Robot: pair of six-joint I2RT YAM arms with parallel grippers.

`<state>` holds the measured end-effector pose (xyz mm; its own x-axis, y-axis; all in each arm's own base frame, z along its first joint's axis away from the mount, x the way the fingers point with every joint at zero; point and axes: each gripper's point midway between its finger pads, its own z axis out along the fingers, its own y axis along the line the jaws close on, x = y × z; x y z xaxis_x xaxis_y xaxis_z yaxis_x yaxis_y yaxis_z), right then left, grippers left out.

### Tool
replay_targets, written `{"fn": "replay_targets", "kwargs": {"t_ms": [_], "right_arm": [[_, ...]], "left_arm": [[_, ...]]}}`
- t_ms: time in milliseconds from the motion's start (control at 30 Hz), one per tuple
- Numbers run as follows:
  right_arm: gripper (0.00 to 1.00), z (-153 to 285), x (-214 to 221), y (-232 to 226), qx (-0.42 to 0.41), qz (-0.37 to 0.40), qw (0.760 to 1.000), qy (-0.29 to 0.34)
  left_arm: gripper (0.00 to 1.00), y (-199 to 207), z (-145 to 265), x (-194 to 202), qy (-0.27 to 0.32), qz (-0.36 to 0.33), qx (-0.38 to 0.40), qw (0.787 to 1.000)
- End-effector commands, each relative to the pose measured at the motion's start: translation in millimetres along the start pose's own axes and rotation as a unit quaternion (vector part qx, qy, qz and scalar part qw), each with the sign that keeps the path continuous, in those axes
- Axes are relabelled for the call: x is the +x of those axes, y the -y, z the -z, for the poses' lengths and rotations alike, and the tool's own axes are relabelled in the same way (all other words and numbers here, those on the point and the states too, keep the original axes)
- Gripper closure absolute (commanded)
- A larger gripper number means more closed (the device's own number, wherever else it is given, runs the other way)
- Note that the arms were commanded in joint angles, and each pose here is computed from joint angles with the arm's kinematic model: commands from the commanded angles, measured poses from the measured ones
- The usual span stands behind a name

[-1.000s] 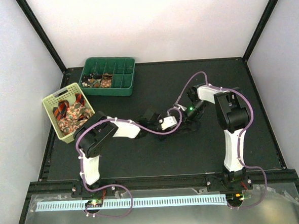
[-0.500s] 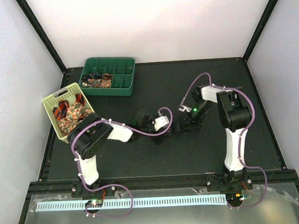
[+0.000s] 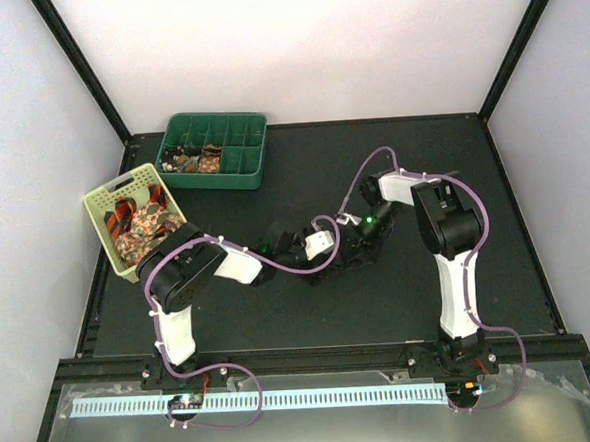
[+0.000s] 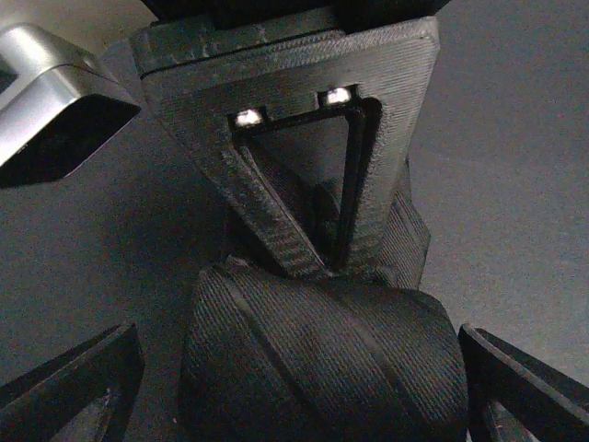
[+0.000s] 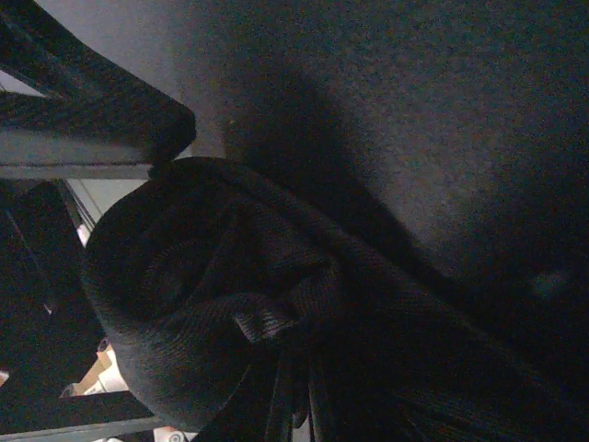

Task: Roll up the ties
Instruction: Roll the tie at the center of the board.

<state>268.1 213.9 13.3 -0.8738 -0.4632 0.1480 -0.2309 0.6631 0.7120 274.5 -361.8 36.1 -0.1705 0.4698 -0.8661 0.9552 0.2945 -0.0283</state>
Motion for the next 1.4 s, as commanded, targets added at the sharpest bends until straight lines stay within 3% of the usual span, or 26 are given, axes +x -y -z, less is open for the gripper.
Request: {"fn": "replay_targets", "kwargs": {"t_ms": [0, 333, 467, 767, 900, 1067, 1233, 1367], "right_arm": [[0.98, -19, -11, 33, 0.047, 0.002, 0.999, 0.0], [0.98, -15, -14, 26, 0.037, 0.01, 0.999, 0.007], [0.87, -2, -19, 18, 0.035, 0.017, 0.999, 0.009], [0.53, 43, -14, -22, -0.023, 0.032, 0.998, 0.04], [0.48, 33, -7, -40, -0.064, 0.022, 0.997, 0.035], [0.56, 17, -3, -40, -0.058, 0.021, 0.998, 0.022], [0.97, 14, 0, -20, -0.006, 0.023, 1.0, 0.013], [0.98, 16, 7, 0, 0.038, 0.021, 0.999, 0.006]], "left_arm": [[0.08, 2, -4, -6, 0.018, -0.012, 0.011, 1.0], [0.41, 11, -12, 10, -0.021, -0.033, 0.029, 0.999], [0.55, 8, -11, 25, -0.063, -0.037, 0.013, 0.997], [0.59, 12, -3, 60, -0.154, -0.018, -0.001, 0.988], [0.59, 13, -4, 61, -0.162, -0.013, -0.004, 0.987], [0.58, 16, -6, 62, -0.167, -0.01, -0.001, 0.986], [0.57, 15, -7, 62, -0.169, -0.007, -0.002, 0.986], [0.51, 8, -7, 57, -0.166, 0.016, -0.019, 0.986]]}}
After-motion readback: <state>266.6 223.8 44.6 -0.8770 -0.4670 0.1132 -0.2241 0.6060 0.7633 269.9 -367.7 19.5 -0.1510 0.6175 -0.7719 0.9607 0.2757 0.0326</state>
